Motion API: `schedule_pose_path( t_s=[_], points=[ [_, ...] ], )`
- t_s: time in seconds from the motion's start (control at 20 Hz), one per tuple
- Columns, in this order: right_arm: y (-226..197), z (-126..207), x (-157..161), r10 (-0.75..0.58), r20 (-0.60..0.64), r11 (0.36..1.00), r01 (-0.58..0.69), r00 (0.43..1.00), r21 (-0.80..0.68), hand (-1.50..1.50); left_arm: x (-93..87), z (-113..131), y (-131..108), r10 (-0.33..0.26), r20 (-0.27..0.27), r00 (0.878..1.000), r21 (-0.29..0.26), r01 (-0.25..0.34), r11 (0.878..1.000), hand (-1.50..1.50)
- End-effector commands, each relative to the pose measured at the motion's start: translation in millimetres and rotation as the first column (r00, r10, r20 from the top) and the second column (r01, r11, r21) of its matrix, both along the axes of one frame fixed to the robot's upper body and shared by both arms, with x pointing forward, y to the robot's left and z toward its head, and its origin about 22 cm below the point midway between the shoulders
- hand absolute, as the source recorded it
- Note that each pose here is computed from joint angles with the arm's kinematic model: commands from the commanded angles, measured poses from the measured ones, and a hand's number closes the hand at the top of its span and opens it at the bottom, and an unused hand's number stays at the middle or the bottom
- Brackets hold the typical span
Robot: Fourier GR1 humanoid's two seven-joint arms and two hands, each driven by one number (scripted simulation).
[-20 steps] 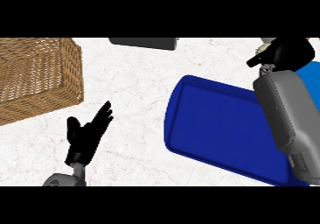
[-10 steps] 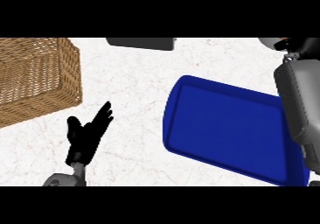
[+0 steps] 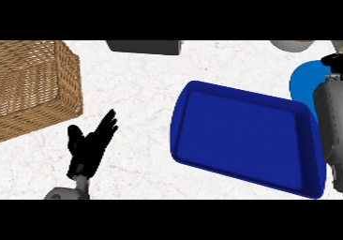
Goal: Pick the cupcake from the tray and place it in the plate
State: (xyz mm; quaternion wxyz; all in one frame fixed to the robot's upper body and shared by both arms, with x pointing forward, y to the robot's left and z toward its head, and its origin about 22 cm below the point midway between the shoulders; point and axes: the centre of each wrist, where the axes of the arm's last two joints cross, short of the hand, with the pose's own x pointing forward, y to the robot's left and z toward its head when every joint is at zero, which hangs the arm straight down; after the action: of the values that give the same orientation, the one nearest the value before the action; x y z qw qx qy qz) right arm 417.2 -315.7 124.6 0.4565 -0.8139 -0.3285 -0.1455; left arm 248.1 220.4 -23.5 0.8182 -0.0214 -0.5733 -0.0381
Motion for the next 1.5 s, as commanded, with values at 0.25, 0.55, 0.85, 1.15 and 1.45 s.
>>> schedule_pose_path(
  t_s=[0.25,0.55,0.85,1.15,1.45],
  points=[
    [-48,-47,-29,-0.236,0.212,0.969,0.214,0.948,0.120,1.50,2.0,1,8,0.026,-0.014,1.000,-0.010,-0.026,1.000,0.00],
    [-87,-68,-50,-0.278,0.235,0.960,0.259,0.931,0.109,1.50,-5.4,-1,11,0.027,-0.010,1.000,-0.002,-0.027,1.000,0.00],
    [-104,-91,-56,-0.378,0.013,0.861,0.347,0.926,0.371,-1.50,-12.2,-13,7,0.038,-0.031,0.999,-0.020,-0.039,0.999,0.00],
    [-104,-108,-56,-0.276,0.061,0.866,0.221,0.959,0.448,-1.50,-12.8,-10,8,0.051,-0.031,0.998,-0.008,-0.051,0.999,0.00],
    [-91,-112,-53,-0.203,0.258,0.946,0.121,0.945,0.300,-1.50,0.7,-1,11,0.051,-0.011,0.999,-0.001,-0.051,0.999,0.00]
  ],
)
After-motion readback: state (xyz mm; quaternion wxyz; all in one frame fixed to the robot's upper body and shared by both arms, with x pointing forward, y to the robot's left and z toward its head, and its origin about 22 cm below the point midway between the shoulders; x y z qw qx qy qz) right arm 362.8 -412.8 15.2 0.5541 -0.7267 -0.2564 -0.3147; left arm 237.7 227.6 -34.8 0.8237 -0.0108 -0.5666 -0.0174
